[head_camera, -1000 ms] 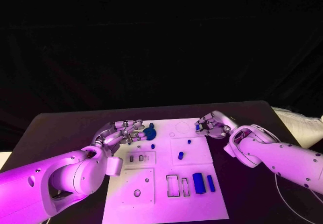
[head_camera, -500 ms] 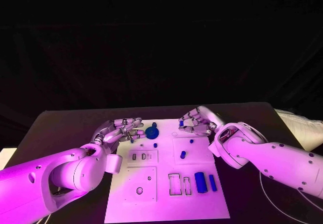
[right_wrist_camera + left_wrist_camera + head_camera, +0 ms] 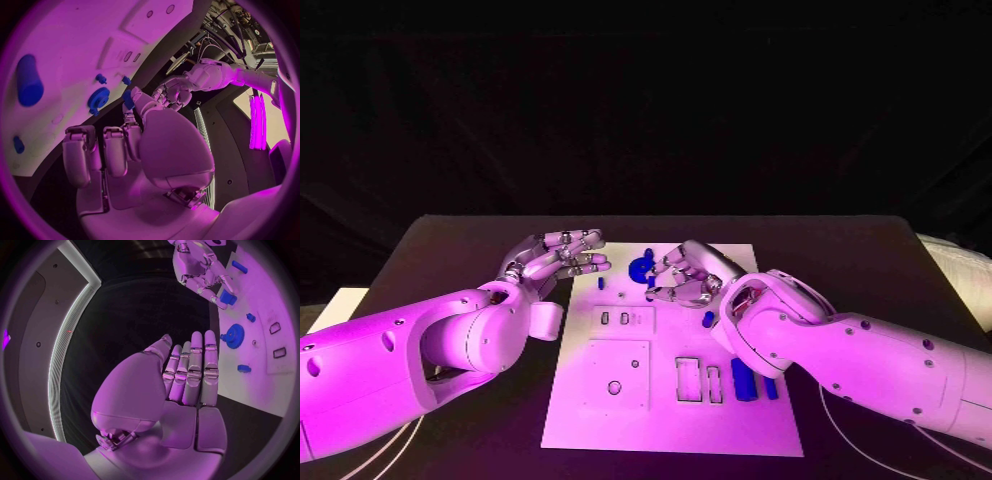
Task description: Assemble the parts on the task board
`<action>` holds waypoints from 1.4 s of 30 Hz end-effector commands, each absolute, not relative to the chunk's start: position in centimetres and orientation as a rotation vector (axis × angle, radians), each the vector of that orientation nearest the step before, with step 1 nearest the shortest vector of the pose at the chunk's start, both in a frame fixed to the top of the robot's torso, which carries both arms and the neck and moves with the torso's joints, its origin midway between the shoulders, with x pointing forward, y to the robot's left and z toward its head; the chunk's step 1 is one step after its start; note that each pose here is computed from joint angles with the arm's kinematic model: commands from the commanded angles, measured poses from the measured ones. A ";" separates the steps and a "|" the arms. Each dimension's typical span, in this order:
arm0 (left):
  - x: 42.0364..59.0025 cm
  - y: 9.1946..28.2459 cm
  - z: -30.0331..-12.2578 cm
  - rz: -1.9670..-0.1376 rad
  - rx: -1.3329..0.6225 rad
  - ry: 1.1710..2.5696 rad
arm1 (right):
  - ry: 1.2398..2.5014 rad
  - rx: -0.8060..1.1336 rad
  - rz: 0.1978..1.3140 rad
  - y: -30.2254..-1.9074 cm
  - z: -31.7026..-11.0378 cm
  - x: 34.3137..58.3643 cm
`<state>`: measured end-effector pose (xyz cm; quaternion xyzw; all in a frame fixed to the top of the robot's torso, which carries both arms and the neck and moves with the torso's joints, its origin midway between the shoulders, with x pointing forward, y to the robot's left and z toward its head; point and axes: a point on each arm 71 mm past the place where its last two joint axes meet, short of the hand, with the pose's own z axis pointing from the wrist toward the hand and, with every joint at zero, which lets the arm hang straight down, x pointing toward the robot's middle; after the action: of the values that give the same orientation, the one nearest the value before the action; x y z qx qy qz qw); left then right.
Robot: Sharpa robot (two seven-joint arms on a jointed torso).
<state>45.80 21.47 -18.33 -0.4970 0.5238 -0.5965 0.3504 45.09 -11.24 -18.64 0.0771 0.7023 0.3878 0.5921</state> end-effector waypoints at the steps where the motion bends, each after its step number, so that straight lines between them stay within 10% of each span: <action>1: 45.8 21.4 -18.1 -1.588 -1.277 1.338 | 1.685 0.111 0.806 -10.6 -19.4 44.8; 42: 45.6 20.8 -18.1 -1.588 -1.284 1.354 | 1.760 -0.023 0.769 -7.5 -23.4 43.6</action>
<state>45.66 21.04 -18.24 -0.4966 0.5213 -0.6024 0.3445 43.87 -7.54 -22.60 0.0099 0.7365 0.3394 0.5850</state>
